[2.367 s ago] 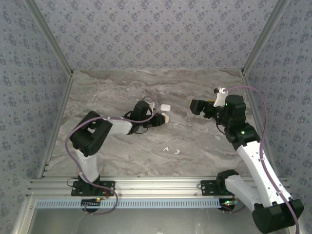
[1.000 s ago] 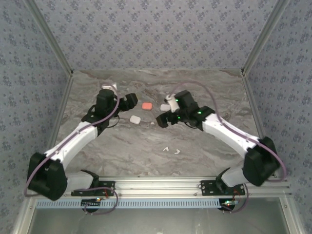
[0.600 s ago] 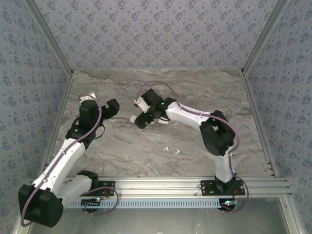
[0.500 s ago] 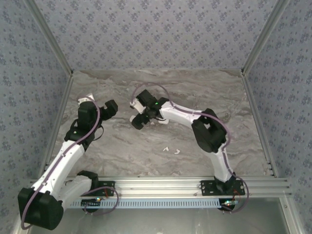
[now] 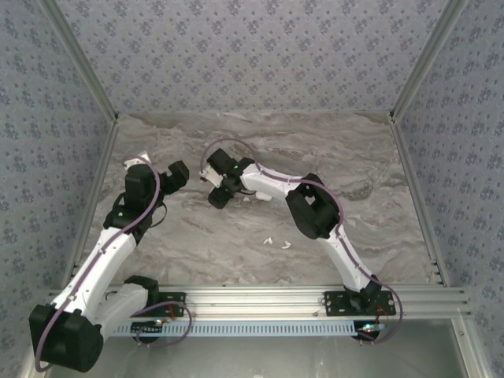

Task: Insert wireless bluetooth earbuds into charging case

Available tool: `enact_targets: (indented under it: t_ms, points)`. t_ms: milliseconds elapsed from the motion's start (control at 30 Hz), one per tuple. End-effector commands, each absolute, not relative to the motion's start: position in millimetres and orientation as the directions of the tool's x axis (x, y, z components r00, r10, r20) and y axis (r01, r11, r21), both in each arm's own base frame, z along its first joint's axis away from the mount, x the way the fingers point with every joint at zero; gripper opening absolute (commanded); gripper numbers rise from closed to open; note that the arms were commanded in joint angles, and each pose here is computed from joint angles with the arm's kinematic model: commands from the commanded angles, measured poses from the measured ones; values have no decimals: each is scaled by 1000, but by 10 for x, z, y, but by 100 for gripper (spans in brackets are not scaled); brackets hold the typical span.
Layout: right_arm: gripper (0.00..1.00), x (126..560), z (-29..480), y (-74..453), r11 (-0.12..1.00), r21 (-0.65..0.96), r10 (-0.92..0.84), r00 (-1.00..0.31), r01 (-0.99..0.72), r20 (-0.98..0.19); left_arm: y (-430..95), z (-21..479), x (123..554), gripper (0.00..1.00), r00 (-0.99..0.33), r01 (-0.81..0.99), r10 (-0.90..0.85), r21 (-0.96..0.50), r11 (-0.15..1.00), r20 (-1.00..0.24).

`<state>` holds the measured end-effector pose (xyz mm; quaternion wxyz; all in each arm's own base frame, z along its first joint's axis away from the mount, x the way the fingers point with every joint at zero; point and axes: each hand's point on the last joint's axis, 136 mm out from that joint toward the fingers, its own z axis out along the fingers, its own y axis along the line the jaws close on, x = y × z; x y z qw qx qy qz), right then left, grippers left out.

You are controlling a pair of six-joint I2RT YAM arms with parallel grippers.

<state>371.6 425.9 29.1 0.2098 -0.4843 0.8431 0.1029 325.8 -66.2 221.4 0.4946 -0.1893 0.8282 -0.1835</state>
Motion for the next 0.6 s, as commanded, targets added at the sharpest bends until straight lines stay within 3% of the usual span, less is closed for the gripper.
enact_targets:
  t_ms: [0, 200, 367, 567]
  points:
    - [62, 3611, 195, 4248, 498, -11, -796, -452, -867, -402, -679, 2250, 3263, 96, -435, -119, -507, -510, 852, -744]
    - [45, 3636, 547, 4228, 499, -30, -775, -430, -866, -463, -706, 2253, 3268, 96, -444, -101, -495, -507, 856, -747]
    - [43, 3659, 1233, 4100, 507, -70, -705, -367, -859, -606, -846, 2311, 3291, 96, -477, -21, -453, -505, 863, -753]
    - [41, 3582, 1984, 3648, 542, -171, -629, -263, -823, -731, -1247, 2561, 3309, 95, -525, 213, -363, -532, 820, -770]
